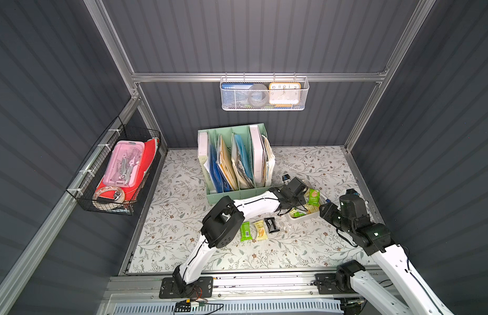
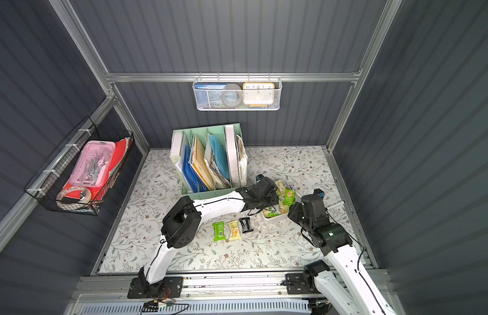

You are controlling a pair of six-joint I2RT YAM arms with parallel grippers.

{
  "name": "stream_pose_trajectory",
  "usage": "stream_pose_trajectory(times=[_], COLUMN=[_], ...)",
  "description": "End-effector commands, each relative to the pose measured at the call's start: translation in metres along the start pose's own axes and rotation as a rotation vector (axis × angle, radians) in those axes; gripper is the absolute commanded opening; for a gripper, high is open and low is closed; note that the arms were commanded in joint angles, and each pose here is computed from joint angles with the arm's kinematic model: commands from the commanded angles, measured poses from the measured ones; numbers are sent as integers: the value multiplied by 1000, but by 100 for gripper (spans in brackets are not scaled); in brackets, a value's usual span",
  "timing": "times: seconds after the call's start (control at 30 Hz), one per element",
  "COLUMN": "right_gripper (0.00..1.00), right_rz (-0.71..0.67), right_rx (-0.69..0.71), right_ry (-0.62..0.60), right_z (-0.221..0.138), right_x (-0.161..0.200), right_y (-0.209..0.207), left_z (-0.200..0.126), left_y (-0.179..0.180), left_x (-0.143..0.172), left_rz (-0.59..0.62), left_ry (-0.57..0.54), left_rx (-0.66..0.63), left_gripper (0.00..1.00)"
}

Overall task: Take the cookies out of the storage box
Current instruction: Pick up the cookie from the storage box.

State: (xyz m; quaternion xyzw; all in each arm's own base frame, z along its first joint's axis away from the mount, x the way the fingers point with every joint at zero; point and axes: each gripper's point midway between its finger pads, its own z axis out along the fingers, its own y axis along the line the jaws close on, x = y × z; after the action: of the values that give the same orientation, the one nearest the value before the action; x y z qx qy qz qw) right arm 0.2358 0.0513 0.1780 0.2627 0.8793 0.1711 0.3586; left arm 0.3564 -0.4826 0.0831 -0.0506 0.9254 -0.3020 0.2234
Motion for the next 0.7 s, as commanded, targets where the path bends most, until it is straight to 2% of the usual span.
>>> stream_pose_trajectory(times=[0.0,0.1,0.5,0.67], right_gripper=[46,46,46,46], right_rz=[18,24,29,31], right_rx=[4,4,-5,-5], right_ry=[14,15,10,10], right_z=[3,4,1,2], right_x=[5,5,4,5], right_y=[-3,-4,-3,-4], left_z=[6,8,17,19], left_y=[8,5,16,8], left_x=[10,13,22,23], left_rz=[-8,-2,-3,-5], left_ry=[38,51,81,89], left_rx=[-23,-8,-36,1], left_gripper=[54,56,54,45])
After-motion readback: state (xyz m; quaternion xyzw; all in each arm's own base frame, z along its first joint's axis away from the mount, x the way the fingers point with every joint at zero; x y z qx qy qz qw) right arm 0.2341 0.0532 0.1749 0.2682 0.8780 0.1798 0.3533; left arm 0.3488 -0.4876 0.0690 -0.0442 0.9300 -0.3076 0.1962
